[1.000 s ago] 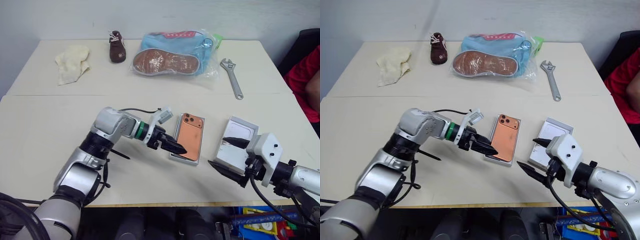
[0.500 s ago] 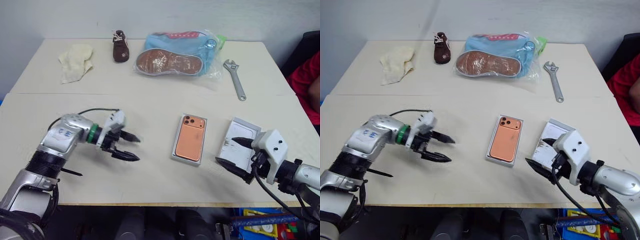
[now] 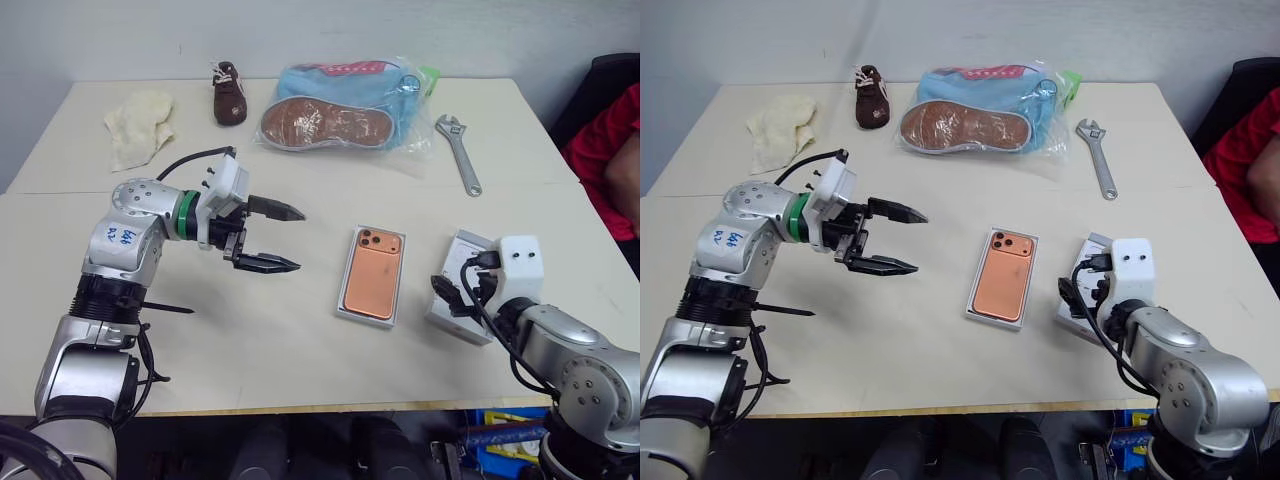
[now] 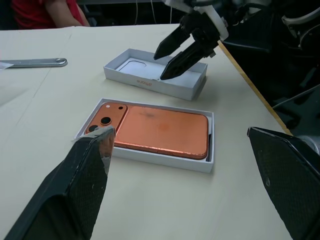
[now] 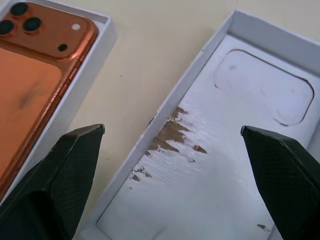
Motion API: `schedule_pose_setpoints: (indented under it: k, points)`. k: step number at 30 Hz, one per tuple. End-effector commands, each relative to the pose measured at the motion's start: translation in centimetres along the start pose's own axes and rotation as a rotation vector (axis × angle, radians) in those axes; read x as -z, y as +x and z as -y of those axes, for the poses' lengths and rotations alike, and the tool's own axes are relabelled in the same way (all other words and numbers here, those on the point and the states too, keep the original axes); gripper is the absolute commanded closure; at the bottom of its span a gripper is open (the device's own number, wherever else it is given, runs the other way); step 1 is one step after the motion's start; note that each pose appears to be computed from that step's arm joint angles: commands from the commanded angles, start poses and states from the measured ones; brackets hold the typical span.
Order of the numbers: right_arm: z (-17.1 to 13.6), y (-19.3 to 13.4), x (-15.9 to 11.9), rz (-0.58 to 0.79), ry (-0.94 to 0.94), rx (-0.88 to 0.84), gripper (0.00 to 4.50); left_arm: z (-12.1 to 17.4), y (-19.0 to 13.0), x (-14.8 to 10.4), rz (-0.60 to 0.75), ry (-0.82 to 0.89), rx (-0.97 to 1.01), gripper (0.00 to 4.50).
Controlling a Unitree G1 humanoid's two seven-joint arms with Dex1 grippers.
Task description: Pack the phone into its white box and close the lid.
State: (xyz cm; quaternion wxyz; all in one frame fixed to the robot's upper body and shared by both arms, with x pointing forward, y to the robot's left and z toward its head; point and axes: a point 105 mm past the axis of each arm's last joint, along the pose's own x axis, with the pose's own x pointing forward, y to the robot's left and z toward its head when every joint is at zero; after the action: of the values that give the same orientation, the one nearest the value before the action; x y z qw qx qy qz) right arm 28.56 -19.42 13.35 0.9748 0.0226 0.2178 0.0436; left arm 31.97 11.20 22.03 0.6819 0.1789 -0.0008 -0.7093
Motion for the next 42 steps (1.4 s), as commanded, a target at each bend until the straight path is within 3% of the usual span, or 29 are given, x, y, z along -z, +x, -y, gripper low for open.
schedule_pose_setpoints:
  k: [1, 6, 8, 20, 26, 30, 34, 36, 42]
  points:
    - [-0.7, 0.6, -0.1, 0.005, 0.015, -0.009, 0.00, 0.5, 0.2, -1.7, -0.006, 0.097, 0.031, 0.02]
    - [-1.6, 1.9, 0.5, -0.016, 0.011, -0.031, 0.00, 0.6, 0.7, -1.8, -0.008, 0.107, 0.021, 0.02]
    - [-1.4, 2.4, 0.8, -0.024, 0.006, -0.014, 0.41, 0.7, 0.8, -1.6, -0.012, 0.109, 0.020, 0.00]
    - [-1.4, 2.6, 1.2, -0.012, -0.018, 0.006, 4.43, 1.1, 0.3, -0.4, -0.054, 0.071, -0.012, 0.00]
    - [-2.2, 0.9, -0.8, 0.062, 0.005, -0.086, 4.47, 0.9, -0.6, 1.2, -0.091, 0.040, -0.061, 0.00]
    - [-6.0, -1.1, -4.8, 0.174, 0.043, -0.373, 4.47, 0.8, -1.1, 1.6, -0.099, 0.037, -0.091, 0.00]
    - [-10.5, -2.7, -6.7, 0.229, 0.153, -0.714, 4.47, 0.7, -1.5, 2.1, -0.110, 0.038, -0.117, 0.00]
    - [-12.7, -3.0, -7.0, 0.219, 0.262, -0.868, 4.47, 0.6, -1.7, 2.4, -0.119, 0.037, -0.137, 0.00]
    - [-17.2, -2.6, -6.8, 0.089, 0.460, -1.093, 4.47, 0.5, -2.4, 2.9, -0.131, 0.028, -0.187, 0.00]
